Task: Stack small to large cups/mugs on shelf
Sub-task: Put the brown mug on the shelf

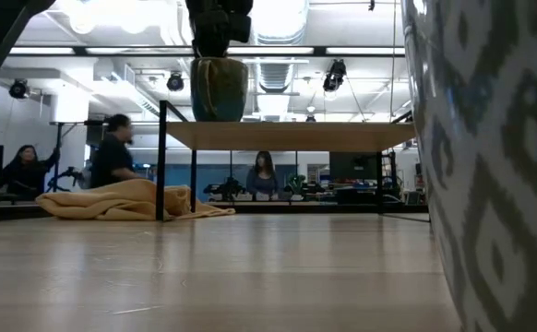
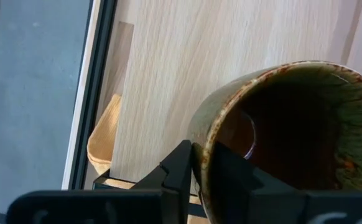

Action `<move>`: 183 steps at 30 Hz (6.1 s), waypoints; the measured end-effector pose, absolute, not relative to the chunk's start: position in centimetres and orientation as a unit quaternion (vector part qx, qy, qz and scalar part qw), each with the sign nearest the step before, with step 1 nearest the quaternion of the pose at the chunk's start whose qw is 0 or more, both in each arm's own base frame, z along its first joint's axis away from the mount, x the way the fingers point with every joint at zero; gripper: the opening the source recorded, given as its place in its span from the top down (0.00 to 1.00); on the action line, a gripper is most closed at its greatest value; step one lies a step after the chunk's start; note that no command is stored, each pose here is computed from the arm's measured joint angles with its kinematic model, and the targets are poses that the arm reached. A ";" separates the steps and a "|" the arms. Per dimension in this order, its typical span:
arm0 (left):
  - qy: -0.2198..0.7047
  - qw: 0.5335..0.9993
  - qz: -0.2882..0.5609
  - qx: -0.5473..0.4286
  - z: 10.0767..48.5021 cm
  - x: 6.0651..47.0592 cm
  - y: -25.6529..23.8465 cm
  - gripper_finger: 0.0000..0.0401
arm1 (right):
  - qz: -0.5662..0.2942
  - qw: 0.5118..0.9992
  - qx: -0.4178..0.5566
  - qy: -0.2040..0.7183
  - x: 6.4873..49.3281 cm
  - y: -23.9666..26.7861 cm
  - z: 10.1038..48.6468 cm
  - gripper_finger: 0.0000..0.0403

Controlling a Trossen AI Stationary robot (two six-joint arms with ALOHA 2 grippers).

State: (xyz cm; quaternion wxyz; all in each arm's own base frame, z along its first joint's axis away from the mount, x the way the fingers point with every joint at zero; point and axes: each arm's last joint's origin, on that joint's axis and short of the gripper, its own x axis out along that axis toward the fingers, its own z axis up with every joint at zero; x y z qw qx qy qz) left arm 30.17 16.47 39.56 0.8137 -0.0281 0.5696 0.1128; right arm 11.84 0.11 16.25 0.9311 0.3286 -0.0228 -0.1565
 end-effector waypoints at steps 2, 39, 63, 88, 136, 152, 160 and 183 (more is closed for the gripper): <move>0.575 0.810 0.113 -0.029 39.2 30.2 16.5 0.90 | -0.157 0.931 0.329 -0.023 11.8 0.1 16.3 0.80; 0.519 0.841 0.150 -0.039 43.3 27.3 14.8 0.68 | -0.160 0.931 0.327 -0.013 11.8 0.1 16.1 0.82; 0.168 0.981 0.001 -0.092 49.5 21.1 2.0 0.68 | -0.144 0.929 0.337 -0.046 11.9 0.1 16.8 0.80; -0.037 0.959 -0.053 -0.277 35.3 15.0 0.0 0.68 | 0.040 0.950 0.156 -0.266 12.0 1.0 30.4 0.77; 0.236 0.948 0.046 -0.209 27.9 15.6 -0.2 0.68 | 0.020 0.981 0.157 -0.116 19.1 1.8 38.1 0.81; 0.178 0.947 -0.105 -0.247 32.6 17.7 -1.0 0.68 | 0.017 0.983 0.157 -0.097 19.0 1.8 37.8 0.81; 0.160 0.940 -0.077 -0.291 32.9 17.8 -0.9 0.68 | 0.016 0.983 0.157 -0.090 19.1 1.8 37.6 0.82; 0.181 0.943 0.124 -0.252 31.5 18.0 0.0 1.00 | 0.016 0.982 0.166 -0.089 19.1 1.8 37.6 0.83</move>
